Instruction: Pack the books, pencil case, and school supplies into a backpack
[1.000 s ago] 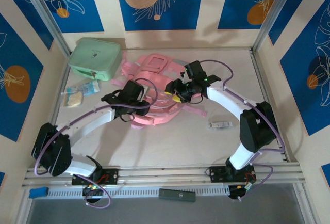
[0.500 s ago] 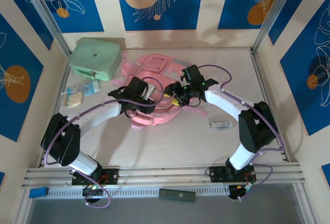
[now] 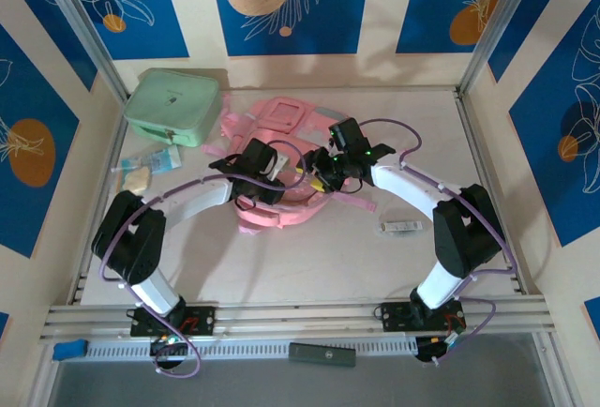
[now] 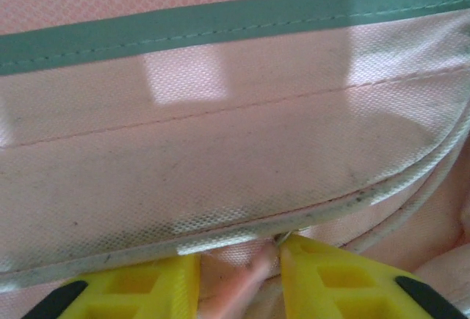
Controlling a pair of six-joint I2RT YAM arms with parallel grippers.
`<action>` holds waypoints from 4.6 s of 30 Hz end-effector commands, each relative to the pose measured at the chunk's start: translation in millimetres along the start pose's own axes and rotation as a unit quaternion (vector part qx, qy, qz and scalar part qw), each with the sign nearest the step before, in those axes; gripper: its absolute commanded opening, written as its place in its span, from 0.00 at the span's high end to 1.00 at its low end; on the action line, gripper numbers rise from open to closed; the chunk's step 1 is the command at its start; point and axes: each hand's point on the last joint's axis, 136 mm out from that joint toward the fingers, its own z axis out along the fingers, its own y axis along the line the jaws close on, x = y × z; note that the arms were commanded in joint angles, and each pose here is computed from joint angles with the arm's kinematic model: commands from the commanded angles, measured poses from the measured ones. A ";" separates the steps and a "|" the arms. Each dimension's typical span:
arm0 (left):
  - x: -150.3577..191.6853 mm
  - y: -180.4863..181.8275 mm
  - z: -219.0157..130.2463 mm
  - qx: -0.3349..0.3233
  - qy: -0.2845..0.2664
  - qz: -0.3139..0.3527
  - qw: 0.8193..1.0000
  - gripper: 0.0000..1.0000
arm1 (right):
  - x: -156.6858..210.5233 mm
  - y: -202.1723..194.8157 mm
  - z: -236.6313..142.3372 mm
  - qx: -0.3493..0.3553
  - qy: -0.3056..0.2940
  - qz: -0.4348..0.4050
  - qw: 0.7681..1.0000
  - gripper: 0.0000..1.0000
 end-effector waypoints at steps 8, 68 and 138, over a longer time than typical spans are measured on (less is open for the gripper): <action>-12.7 -5.1 1.4 0.018 -0.020 0.019 0.999 0.91 | 10.5 -11.6 22.5 0.028 -0.007 0.030 0.999 0.43; 0.2 63.3 -33.8 -0.087 -0.096 -0.133 0.983 1.00 | -110.9 -15.6 -61.2 -0.018 0.026 -0.130 0.991 1.00; 24.1 -127.2 -76.4 0.116 -0.069 -0.090 0.987 0.27 | -20.7 -239.6 -87.3 0.342 -0.034 0.032 0.938 0.42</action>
